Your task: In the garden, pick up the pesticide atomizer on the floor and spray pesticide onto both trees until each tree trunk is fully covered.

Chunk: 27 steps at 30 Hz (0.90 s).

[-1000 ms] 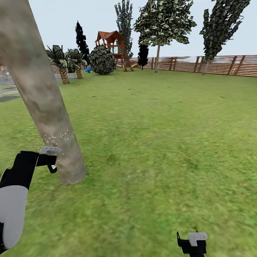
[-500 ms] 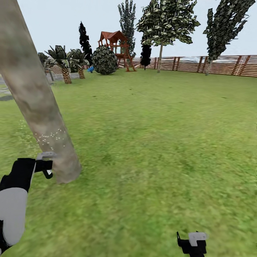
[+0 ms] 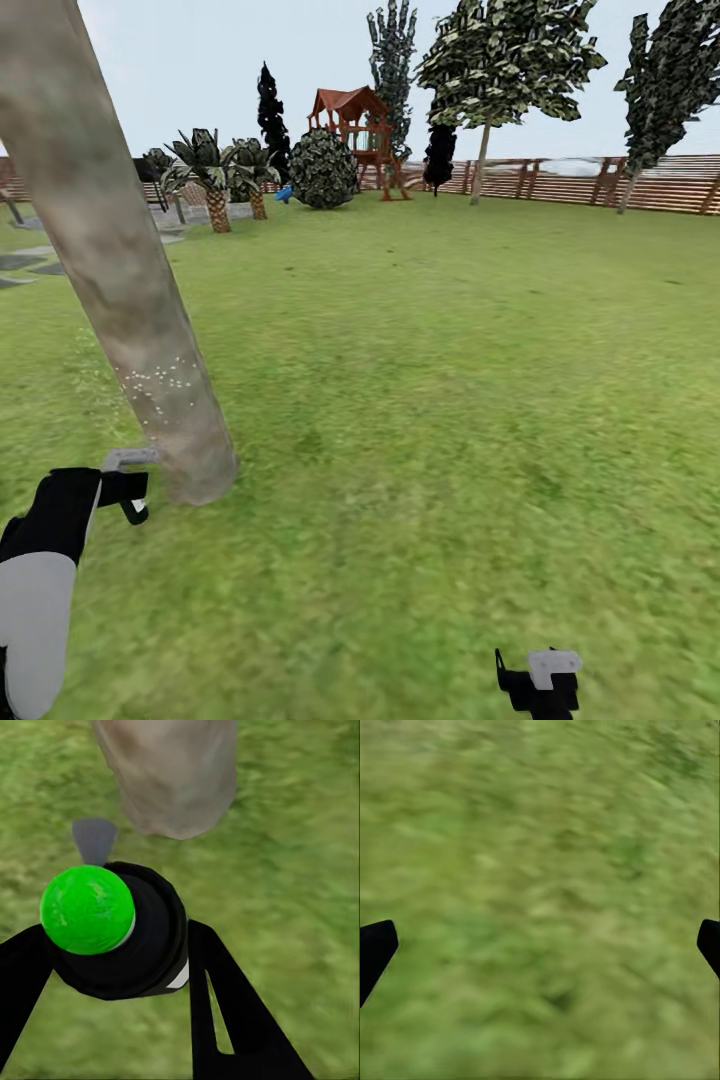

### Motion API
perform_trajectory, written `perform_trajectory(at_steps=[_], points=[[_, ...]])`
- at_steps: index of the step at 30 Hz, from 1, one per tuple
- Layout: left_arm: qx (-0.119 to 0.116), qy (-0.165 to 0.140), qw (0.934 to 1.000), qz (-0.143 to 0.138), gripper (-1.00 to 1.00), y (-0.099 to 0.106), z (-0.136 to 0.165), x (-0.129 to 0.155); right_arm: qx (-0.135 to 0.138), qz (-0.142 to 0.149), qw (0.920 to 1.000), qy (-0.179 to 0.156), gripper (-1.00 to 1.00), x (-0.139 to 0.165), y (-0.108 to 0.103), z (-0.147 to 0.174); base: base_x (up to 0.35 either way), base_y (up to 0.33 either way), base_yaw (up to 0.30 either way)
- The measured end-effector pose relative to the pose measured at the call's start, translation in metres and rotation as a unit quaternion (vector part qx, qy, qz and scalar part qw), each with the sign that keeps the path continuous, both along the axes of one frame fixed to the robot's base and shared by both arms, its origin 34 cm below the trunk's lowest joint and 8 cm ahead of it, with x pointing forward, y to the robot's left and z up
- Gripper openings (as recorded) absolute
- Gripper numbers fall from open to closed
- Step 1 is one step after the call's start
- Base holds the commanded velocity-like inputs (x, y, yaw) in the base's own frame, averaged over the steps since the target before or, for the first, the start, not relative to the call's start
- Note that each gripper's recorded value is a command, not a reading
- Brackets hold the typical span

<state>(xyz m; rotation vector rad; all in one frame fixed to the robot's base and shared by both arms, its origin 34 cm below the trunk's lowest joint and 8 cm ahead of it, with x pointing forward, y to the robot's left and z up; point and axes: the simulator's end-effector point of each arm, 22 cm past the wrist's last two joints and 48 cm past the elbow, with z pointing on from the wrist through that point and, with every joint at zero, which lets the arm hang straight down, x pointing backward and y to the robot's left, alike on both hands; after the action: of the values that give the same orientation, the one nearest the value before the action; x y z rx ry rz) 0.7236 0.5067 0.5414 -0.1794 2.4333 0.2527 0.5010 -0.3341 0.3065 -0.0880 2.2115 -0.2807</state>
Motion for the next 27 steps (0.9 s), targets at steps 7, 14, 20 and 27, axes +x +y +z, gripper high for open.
perform_trajectory(at_steps=[7, 14, 20, 27], points=[[-0.003, -0.003, 0.9999, -0.010, -1.00, -0.011, -0.004, 0.003, 0.000, 0.000, 1.0000, -0.001, 1.00, 0.000, 0.000, 0.000, 0.168, 0.000, 0.197], [0.000, -0.007, 0.9999, -0.013, -1.00, -0.012, -0.002, 0.005, -0.001, 0.001, 1.0000, 0.000, 1.00, 0.000, -0.001, 0.000, 0.337, 0.013, 0.005], [0.007, 0.009, 0.9999, -0.008, -1.00, -0.002, -0.016, -0.012, 0.000, 0.001, 1.0000, 0.000, 1.00, 0.000, 0.000, 0.000, 0.151, 0.041, 0.003], [0.042, -0.007, 0.9991, -0.003, -1.00, -0.002, -0.039, -0.018, 0.000, 0.001, 1.0000, 0.000, 1.00, 0.000, 0.001, 0.000, 0.002, 0.001, 0.226]])
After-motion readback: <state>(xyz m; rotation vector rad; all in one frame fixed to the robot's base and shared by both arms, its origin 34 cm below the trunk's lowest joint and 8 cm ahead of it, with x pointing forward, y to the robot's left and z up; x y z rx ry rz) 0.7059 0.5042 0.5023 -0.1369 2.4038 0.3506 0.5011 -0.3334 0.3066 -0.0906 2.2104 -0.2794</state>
